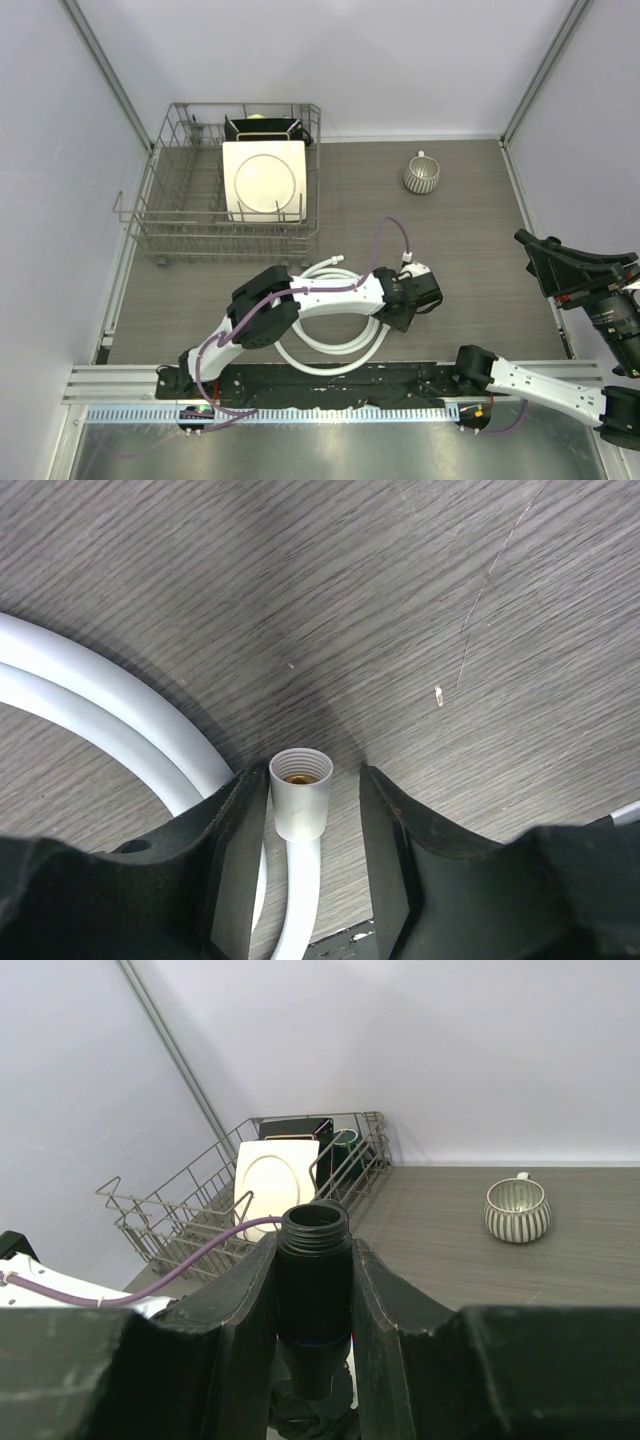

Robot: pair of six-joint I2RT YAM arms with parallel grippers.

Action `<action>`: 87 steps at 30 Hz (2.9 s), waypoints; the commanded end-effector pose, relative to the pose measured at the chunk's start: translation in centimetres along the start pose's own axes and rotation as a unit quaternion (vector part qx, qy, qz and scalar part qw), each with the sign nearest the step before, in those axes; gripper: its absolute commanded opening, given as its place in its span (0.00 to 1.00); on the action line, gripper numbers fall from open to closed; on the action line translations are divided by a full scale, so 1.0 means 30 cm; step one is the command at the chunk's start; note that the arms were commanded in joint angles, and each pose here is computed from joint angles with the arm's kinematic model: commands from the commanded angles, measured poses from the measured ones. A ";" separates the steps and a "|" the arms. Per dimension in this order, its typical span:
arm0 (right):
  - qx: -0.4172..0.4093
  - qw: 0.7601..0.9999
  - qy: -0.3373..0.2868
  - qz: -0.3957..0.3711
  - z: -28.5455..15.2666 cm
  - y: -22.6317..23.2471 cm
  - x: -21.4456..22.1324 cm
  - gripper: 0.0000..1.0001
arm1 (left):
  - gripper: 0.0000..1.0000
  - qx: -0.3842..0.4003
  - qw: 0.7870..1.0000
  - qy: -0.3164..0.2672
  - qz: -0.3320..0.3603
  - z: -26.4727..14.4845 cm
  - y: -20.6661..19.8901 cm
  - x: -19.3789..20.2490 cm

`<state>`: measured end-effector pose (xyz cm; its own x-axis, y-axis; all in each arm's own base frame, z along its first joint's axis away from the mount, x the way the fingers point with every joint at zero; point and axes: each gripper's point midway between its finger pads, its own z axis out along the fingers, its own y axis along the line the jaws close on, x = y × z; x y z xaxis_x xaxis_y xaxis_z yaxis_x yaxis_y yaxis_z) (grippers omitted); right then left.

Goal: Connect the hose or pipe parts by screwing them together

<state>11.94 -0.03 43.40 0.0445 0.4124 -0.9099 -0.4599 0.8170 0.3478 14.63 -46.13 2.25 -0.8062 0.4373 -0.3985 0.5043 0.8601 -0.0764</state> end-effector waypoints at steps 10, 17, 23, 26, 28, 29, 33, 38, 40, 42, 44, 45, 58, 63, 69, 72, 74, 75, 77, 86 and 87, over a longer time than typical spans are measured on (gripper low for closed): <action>-0.005 0.999 -0.018 0.026 0.007 0.015 -0.027 0.01 | 0.31 0.007 1.000 -0.004 0.011 -0.014 0.016 0.004; -0.020 0.999 -0.002 0.026 0.010 0.033 0.025 0.01 | 0.01 0.156 0.985 -0.061 -0.041 -0.128 -0.109 -0.168; -0.086 0.996 0.023 -0.002 -0.007 0.100 0.064 0.01 | 0.00 0.370 0.915 -0.142 -0.072 -0.444 -0.276 -0.320; -0.142 0.989 0.036 -0.032 -0.016 0.162 0.081 0.01 | 0.00 0.448 0.872 -0.190 -0.054 -0.602 -0.285 -0.325; -0.178 0.981 0.046 -0.059 -0.013 0.209 0.092 0.01 | 0.00 0.461 0.861 -0.217 -0.010 -0.645 -0.249 -0.281; -0.211 0.974 0.055 -0.067 -0.021 0.249 0.104 0.01 | 0.00 0.487 0.840 -0.239 0.013 -0.696 -0.255 -0.274; -0.251 0.957 0.103 -0.102 0.008 0.333 0.154 0.01 | 0.00 0.531 0.788 -0.302 0.076 -0.753 -0.184 -0.142; -0.322 0.922 0.149 -0.154 0.030 0.440 0.235 0.01 | 0.00 0.535 0.741 -0.358 0.190 -0.825 -0.105 -0.030; -0.369 0.899 0.171 -0.159 0.020 0.504 0.272 0.01 | 0.00 0.546 0.737 -0.338 0.211 -0.820 -0.080 0.027; -0.398 0.877 0.205 -0.171 0.018 0.544 0.327 0.01 | 0.00 0.561 0.727 -0.329 0.221 -0.844 -0.055 0.074; -0.444 0.843 0.248 -0.175 -0.022 0.580 0.390 0.01 | 0.00 0.579 0.711 -0.326 0.230 -0.876 -0.049 0.107; -0.465 0.827 0.258 -0.183 -0.038 0.593 0.412 0.01 | 0.00 0.589 0.707 -0.319 0.226 -0.886 -0.040 0.134; -0.639 0.663 0.353 -0.164 -0.170 0.723 0.614 0.01 | 0.00 0.659 0.644 -0.302 0.242 -0.971 0.021 0.313; -0.640 0.658 0.345 -0.197 -0.135 0.715 0.672 0.01 | 0.00 0.644 0.649 -0.309 0.262 -0.972 0.039 0.325; -0.659 0.643 0.326 -0.215 -0.115 0.728 0.724 0.01 | 0.00 0.646 0.649 -0.295 0.274 -0.977 0.039 0.338; -0.676 0.629 0.322 -0.210 -0.114 0.750 0.740 0.01 | 0.00 0.643 0.652 -0.287 0.281 -0.966 0.038 0.342; -0.684 0.618 0.329 -0.204 -0.115 0.759 0.760 0.01 | 0.00 0.641 0.654 -0.286 0.282 -0.963 0.038 0.342; -0.686 0.615 0.330 -0.205 -0.115 0.760 0.766 0.01 | 0.00 0.641 0.653 -0.287 0.284 -0.963 0.038 0.341; -0.692 0.608 0.330 -0.207 -0.113 0.764 0.781 0.01 | 0.00 0.642 0.650 -0.290 0.287 -0.968 0.035 0.338; -0.709 0.584 0.338 -0.205 -0.141 0.751 0.819 0.01 | 0.00 0.643 0.643 -0.300 0.288 -0.982 0.030 0.326; -0.711 0.582 0.338 -0.203 -0.148 0.749 0.817 0.01 | 0.00 0.642 0.643 -0.302 0.287 -0.985 0.029 0.322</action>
<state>-0.49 26.58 26.92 0.2357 -0.4209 -0.8760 -0.8567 -0.5155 0.0172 -1.95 -33.12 22.87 -0.3544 0.1524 -0.9226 0.8047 -0.4530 -0.3838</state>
